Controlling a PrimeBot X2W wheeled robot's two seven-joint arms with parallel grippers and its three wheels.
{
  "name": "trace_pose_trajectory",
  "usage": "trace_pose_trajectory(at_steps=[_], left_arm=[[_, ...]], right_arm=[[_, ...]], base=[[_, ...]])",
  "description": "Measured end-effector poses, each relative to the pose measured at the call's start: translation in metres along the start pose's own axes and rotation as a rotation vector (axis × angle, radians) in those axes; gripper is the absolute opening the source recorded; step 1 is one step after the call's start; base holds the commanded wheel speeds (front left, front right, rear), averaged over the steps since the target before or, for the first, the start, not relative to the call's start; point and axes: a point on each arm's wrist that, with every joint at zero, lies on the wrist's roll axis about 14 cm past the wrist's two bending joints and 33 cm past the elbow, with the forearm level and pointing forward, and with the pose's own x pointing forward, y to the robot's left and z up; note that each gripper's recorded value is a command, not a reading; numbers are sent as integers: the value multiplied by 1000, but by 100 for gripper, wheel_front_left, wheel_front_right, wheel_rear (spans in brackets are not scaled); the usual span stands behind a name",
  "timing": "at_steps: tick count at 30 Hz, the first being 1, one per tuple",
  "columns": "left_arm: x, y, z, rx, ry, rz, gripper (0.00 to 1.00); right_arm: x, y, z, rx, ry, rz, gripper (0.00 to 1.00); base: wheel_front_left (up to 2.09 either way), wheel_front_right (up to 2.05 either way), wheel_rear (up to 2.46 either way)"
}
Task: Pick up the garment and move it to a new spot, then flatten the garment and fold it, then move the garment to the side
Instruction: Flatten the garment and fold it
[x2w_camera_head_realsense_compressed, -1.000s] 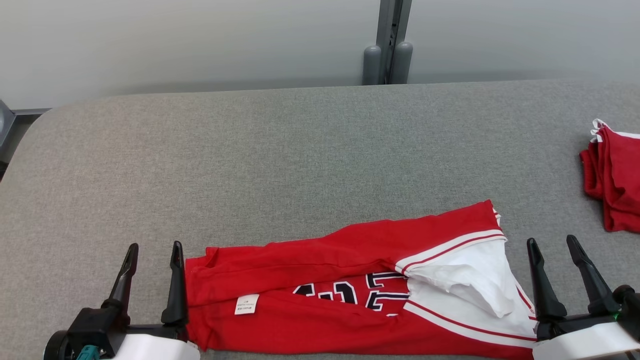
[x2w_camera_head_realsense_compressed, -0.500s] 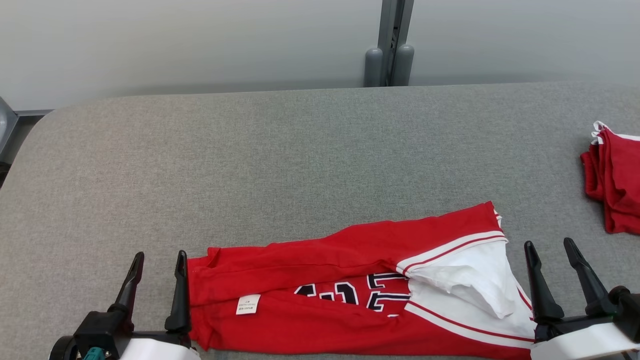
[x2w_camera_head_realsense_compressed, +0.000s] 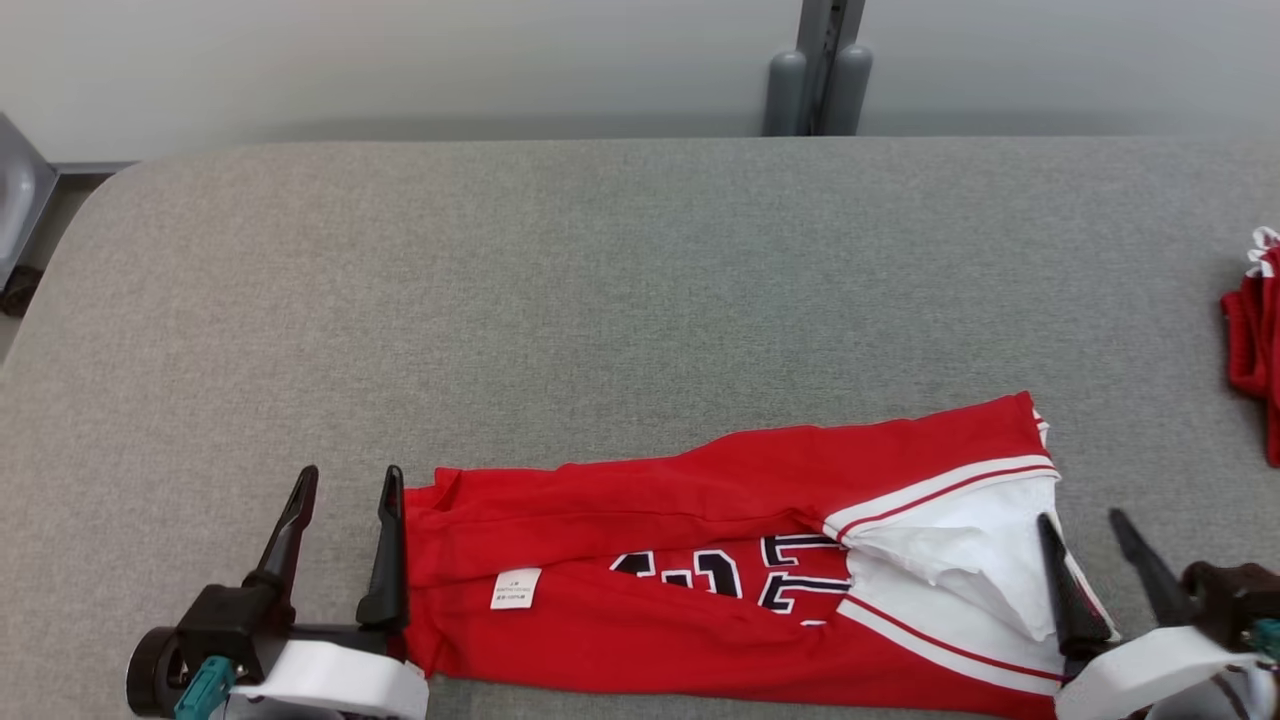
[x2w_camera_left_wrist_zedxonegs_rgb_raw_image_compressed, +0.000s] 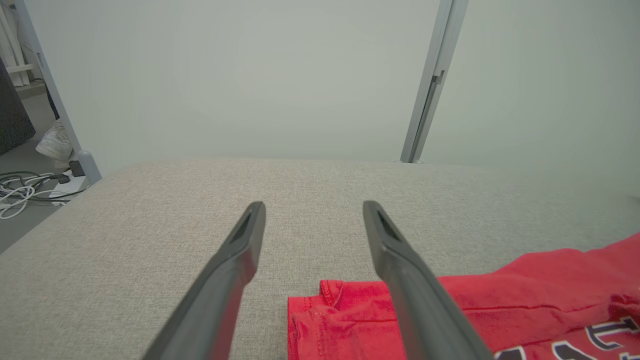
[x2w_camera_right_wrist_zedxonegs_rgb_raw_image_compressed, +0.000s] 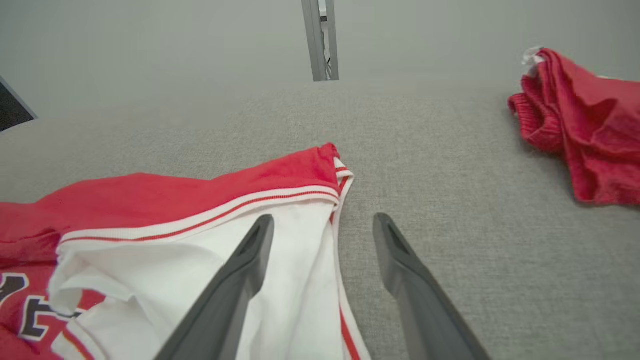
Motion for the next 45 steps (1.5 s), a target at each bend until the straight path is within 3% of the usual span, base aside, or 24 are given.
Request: trace_pose_trajectory(at_steps=[6, 12, 13, 14, 15, 25, 36, 41, 45], left_arm=[[5, 2, -3, -4, 8, 7, 100], [8, 1, -7, -16, 17, 10, 100], [8, 1, -8, -16, 18, 10, 100], [9, 0, -8, -17, 18, 5, 100], [10, 0, -8, -15, 19, 3, 100], [17, -4, -10, -14, 19, -15, 100], [22, -13, -13, -24, 22, -39, 100], [24, -16, -12, -24, 17, -48, 100], [23, -19, -8, -26, 6, -60, 100]], right_arm=[[5, 13, -50, 33, 177, 32, 100], [9, 10, -71, 59, 264, 19, 100], [10, 11, -73, 66, 279, 23, 71], [11, 11, -74, 72, 285, 23, 14], [11, 12, -75, 80, 294, 26, 0], [10, -1, -72, 139, 287, 2, 0], [-17, -87, -59, 95, 252, -195, 0], [-12, -77, -39, 71, 192, -149, 0], [3, -41, -1, 26, 95, -32, 0]], base=[[0, 0, 0], [0, 0, 0], [0, 0, 0], [0, 0, 0], [0, 0, 0], [0, 0, 0], [0, 0, 0], [0, 0, 0], [0, 0, 0]])
